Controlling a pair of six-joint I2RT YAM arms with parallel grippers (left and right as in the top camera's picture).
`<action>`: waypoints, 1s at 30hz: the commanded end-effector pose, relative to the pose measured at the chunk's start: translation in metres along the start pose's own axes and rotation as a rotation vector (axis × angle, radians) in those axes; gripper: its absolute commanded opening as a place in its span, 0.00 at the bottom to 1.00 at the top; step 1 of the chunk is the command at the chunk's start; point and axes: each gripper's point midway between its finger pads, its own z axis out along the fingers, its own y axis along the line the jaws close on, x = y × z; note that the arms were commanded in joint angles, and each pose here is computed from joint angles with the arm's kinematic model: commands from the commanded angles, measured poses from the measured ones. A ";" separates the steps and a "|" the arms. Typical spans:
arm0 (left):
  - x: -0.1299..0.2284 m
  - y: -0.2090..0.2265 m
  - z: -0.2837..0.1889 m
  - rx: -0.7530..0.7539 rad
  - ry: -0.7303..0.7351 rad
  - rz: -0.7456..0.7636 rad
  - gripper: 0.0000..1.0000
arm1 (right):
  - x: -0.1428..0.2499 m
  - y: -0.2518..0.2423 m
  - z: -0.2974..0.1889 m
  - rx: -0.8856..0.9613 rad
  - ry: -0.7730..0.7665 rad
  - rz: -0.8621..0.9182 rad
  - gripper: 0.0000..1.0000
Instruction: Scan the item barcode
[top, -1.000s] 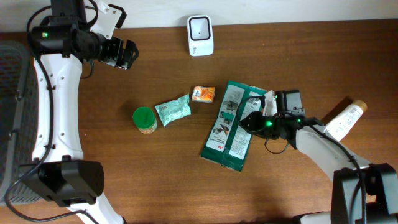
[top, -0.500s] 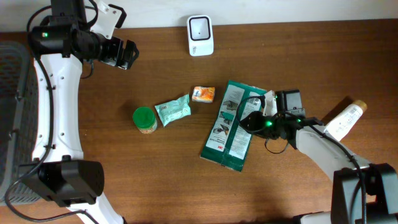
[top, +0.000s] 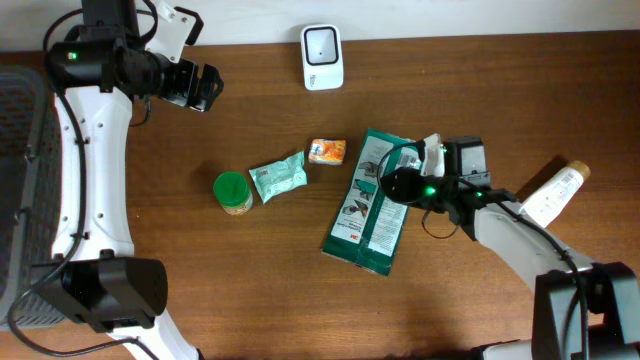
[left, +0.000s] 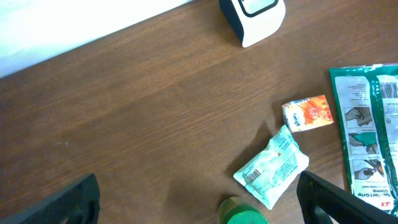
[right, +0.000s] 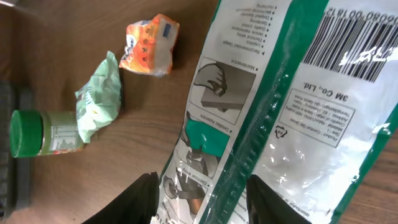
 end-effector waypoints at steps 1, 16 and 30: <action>0.001 0.001 0.000 0.000 0.002 0.014 0.99 | 0.003 -0.015 -0.001 0.103 -0.019 0.097 0.44; 0.001 0.001 0.000 0.000 0.002 0.014 0.99 | 0.014 -0.036 0.005 0.185 0.003 0.265 0.44; 0.001 0.001 0.000 0.000 0.002 0.014 0.99 | 0.020 -0.035 0.008 0.205 0.014 0.288 0.44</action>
